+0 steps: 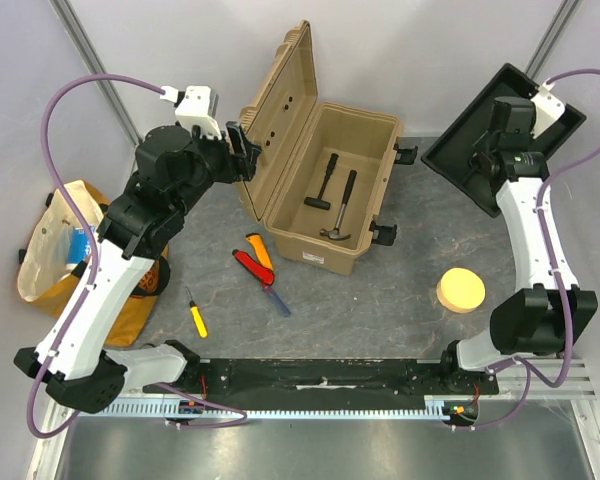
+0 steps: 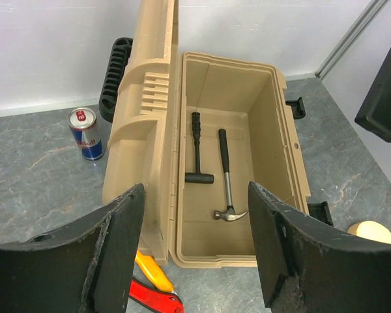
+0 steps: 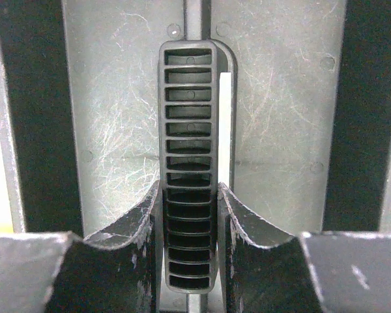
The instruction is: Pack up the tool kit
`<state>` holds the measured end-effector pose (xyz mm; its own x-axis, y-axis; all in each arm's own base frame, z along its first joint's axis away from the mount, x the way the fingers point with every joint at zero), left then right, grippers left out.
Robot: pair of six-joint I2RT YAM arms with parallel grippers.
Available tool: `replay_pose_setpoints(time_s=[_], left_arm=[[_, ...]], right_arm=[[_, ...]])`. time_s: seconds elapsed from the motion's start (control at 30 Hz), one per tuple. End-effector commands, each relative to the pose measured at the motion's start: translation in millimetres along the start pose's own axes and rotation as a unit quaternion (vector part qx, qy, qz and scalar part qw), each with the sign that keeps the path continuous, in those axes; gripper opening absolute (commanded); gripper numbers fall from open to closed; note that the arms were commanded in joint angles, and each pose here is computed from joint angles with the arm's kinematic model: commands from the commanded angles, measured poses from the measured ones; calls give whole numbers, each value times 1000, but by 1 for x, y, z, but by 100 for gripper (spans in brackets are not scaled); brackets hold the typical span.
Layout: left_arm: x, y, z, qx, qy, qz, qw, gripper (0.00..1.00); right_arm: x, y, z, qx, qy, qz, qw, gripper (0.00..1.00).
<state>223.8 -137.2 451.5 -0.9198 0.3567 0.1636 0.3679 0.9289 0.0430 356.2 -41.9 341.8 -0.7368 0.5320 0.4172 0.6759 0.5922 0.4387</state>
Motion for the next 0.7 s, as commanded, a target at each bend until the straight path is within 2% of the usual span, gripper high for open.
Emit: replay_pose_setpoints(time_s=[0.0, 0.17, 0.3, 0.5, 0.67], left_arm=[[13, 2, -9, 0, -24, 10, 1000, 71], [16, 3, -11, 0, -29, 6, 1000, 71], [19, 4, -12, 1, -32, 3, 999, 71], [20, 5, -11, 4, -31, -1, 1000, 71], [21, 5, -9, 6, -30, 0, 1000, 71]], right_arm=[[53, 44, -28, -17, -9, -116, 993, 0], [104, 93, -5, -5, 12, -199, 980, 0], [133, 123, 30, -3, 50, -245, 968, 0], [168, 157, 102, 5, 112, -273, 956, 0], [185, 171, 160, 20, 145, -265, 953, 0]])
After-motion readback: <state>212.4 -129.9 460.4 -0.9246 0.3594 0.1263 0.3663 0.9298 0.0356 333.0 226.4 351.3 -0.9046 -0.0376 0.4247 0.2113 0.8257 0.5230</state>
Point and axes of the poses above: each gripper's point midway between its finger pads, its own x axis back along the fingers, its own y axis along the line the jaws close on, z = x × y, the point moved 10 cm from there along x, back along the fingers, and after that the axes turned 14 degrees about -x, right-handed, at the moved point
